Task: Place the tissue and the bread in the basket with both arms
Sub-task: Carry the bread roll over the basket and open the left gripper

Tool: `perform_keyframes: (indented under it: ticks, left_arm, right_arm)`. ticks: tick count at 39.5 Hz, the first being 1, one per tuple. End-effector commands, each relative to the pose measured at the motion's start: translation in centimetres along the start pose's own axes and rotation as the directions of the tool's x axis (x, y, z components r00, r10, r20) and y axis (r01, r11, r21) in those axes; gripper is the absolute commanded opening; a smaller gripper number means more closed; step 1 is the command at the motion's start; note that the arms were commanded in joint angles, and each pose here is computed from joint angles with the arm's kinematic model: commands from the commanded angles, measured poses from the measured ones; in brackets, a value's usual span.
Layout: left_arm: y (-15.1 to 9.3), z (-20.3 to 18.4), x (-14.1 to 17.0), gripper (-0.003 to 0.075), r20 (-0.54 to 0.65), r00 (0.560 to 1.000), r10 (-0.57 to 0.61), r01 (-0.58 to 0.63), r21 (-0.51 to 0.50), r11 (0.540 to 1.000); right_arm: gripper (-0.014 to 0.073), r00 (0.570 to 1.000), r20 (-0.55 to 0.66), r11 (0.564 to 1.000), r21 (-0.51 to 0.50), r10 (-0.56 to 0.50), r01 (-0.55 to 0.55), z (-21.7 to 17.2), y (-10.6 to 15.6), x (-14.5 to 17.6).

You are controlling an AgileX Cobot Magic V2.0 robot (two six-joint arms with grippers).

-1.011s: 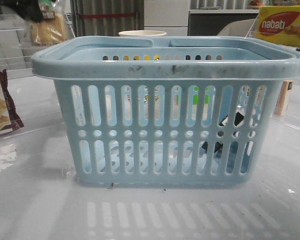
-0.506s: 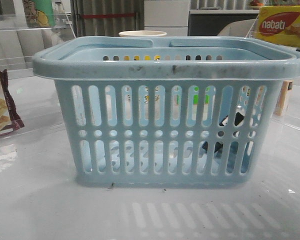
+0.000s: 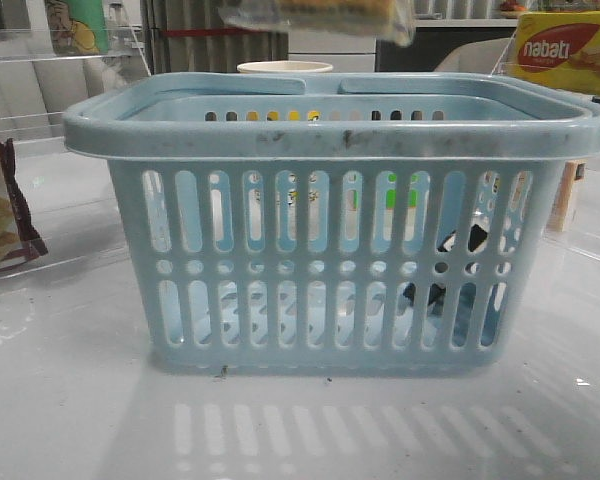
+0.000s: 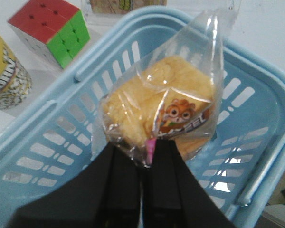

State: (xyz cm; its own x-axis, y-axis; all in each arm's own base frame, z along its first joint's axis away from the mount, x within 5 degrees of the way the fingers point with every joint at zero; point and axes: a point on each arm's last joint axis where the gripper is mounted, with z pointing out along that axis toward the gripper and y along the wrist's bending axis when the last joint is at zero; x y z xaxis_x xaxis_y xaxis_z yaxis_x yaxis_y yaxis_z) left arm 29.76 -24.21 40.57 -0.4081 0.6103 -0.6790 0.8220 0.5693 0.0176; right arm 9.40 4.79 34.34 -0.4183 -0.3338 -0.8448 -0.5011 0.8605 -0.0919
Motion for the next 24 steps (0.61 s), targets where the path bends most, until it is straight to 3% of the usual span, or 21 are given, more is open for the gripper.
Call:
perform_keyframes:
  ticks: [1, 5, 8, 14, 17, 24]
  left_arm:
    - [-0.2, -0.4, -1.1, 0.0091, 0.089, 0.996, 0.008, -0.007, -0.013, 1.0]
    - [0.5, 1.6, -0.9, 0.0099, 0.054, 0.998, 0.015, -0.013, -0.037, 0.999]
    - [0.9, 3.2, -0.5, 0.0156, 0.018, 1.0, 0.014, -0.013, -0.041, 0.999]
    - [1.1, 4.9, -0.1, 0.042, -0.018, 1.0, -0.002, 0.002, -0.023, 1.0]
    - [1.1, 4.9, -0.1, 0.0484, -0.017, 1.0, -0.004, 0.003, -0.021, 1.0]
    - [1.1, 4.6, -0.2, 0.0488, -0.015, 1.0, 0.001, -0.002, -0.027, 1.0]
  right_arm:
    - [0.0572, 0.995, 0.097, 1.0, 0.02, -0.019, 0.017, -0.6, -0.2, -1.3]
    - [0.0572, 0.995, 0.097, 1.0, 0.02, -0.019, 0.017, -0.6, -0.2, -1.3]
    - [0.0572, 0.995, 0.097, 1.0, 0.02, -0.019, 0.017, -0.6, -0.2, -1.3]
    - [0.0572, 0.995, 0.097, 1.0, 0.02, -0.019, 0.017, -0.6, -0.2, -1.3]
    - [0.0572, 0.995, 0.097, 1.0, 0.02, -0.019, 0.017, -0.6, -0.2, -1.3]
    - [0.0572, 0.995, 0.097, 1.0, 0.02, -0.019, 0.017, -0.6, -0.2, -1.3]
